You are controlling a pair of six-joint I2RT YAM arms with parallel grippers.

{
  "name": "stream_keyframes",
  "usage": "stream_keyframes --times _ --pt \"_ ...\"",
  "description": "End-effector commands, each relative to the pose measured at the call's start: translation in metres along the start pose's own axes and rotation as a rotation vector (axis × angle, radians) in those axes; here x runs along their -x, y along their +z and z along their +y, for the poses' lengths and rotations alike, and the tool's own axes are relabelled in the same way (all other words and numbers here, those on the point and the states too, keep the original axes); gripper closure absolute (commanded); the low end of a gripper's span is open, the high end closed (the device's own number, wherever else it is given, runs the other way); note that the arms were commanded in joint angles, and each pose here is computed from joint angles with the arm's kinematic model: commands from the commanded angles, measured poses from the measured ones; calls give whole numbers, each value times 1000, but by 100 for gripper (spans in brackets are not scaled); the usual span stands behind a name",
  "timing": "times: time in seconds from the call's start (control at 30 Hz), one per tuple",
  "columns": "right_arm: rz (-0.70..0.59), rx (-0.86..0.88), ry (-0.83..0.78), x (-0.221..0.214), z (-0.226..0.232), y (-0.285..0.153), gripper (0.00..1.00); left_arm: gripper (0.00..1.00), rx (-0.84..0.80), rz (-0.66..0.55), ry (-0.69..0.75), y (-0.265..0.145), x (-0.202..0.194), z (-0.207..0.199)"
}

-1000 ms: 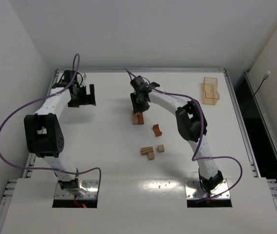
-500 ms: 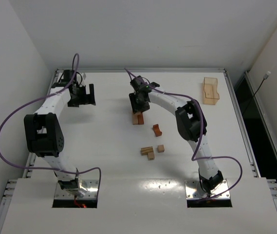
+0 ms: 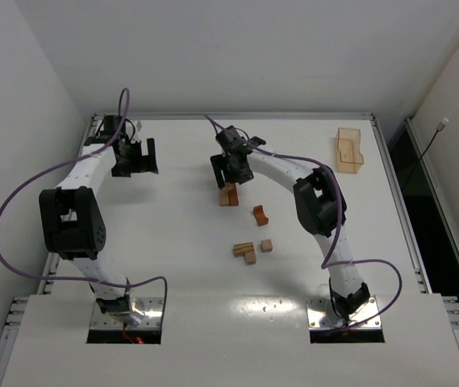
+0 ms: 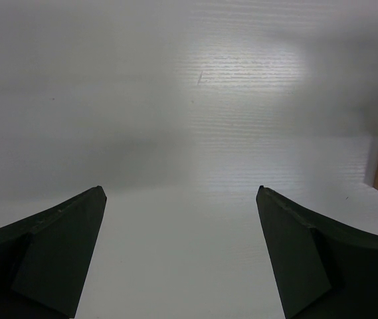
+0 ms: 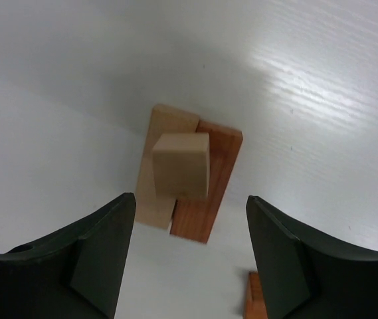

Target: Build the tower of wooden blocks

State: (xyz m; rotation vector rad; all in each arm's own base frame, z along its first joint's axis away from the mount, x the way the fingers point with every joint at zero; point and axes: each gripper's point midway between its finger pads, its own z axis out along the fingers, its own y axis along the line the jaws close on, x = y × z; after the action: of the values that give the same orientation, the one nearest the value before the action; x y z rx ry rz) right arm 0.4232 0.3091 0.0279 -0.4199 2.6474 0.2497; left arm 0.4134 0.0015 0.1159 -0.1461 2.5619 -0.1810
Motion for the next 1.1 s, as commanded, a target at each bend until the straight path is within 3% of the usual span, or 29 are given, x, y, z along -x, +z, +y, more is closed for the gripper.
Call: stream_keyframes --times 0.0,0.17,0.33,0.53,0.8,1.07 --pt "-171 13 -52 35 12 -70 35 4 -32 -61 -25 -16 15 -3" --pt "-204 83 -191 13 29 -115 35 4 -43 -84 -21 -24 13 -5" --pt "-121 291 -456 -64 42 -141 37 4 -64 -102 -8 -34 3 -9" --pt "-8 505 -826 -156 24 -161 45 4 -99 -114 15 -45 -5 -16" --pt "14 485 -1143 -189 -8 -160 50 0 -130 -145 33 -56 0 -22" --pt "39 448 -1225 -197 -18 -139 51 0 -129 -133 31 -51 0 -22"
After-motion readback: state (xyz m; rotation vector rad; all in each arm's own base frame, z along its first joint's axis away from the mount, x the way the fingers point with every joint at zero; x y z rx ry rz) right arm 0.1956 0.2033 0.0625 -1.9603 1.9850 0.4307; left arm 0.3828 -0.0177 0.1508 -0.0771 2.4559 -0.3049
